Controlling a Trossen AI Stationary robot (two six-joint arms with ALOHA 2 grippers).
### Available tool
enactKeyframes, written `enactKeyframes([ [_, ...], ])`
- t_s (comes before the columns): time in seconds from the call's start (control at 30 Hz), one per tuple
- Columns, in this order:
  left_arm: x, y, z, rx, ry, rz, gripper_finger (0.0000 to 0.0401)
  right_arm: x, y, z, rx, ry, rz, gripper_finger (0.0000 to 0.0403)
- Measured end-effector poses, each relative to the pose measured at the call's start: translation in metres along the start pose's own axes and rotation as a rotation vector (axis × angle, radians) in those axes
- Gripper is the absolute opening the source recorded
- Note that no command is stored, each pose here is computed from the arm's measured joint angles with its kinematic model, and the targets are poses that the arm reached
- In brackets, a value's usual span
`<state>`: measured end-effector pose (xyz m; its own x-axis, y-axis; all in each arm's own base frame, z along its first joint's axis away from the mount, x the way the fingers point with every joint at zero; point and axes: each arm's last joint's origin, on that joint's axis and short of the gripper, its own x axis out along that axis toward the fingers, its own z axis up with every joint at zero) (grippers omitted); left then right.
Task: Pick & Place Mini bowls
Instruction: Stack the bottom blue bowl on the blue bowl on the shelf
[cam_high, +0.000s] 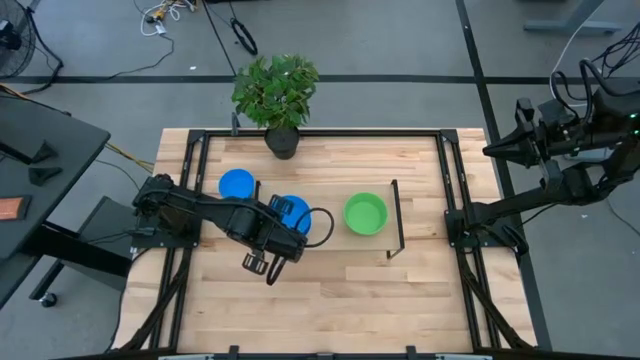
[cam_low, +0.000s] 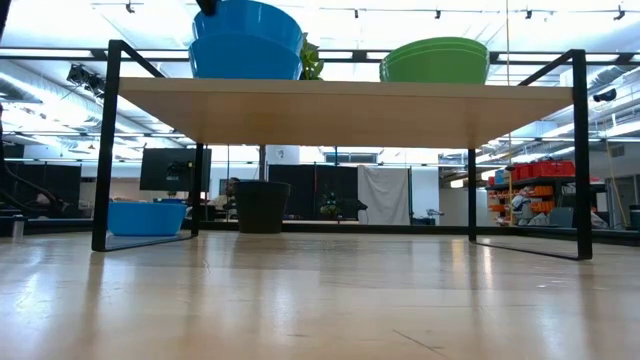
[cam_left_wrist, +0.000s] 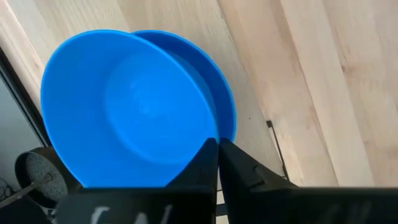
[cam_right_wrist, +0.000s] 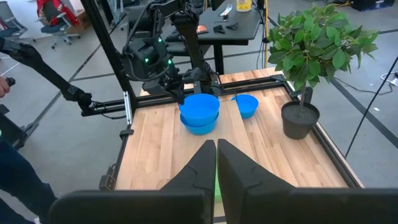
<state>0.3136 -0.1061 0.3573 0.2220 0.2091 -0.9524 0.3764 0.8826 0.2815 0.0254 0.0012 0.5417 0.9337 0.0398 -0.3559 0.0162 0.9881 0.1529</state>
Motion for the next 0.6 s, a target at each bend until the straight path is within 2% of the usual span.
enactKeyframes([
  [0.33,0.0000,-0.0002,0.0000,-0.026,-0.001,-0.007,0.0016,0.0001,0.0000,0.0000,0.000,0.000,0.000,0.0021],
  [0.6,-0.0001,-0.0006,0.0002,-0.026,-0.003,-0.011,0.0072,0.0001,0.0000,0.0000,0.000,0.000,0.000,0.0021],
])
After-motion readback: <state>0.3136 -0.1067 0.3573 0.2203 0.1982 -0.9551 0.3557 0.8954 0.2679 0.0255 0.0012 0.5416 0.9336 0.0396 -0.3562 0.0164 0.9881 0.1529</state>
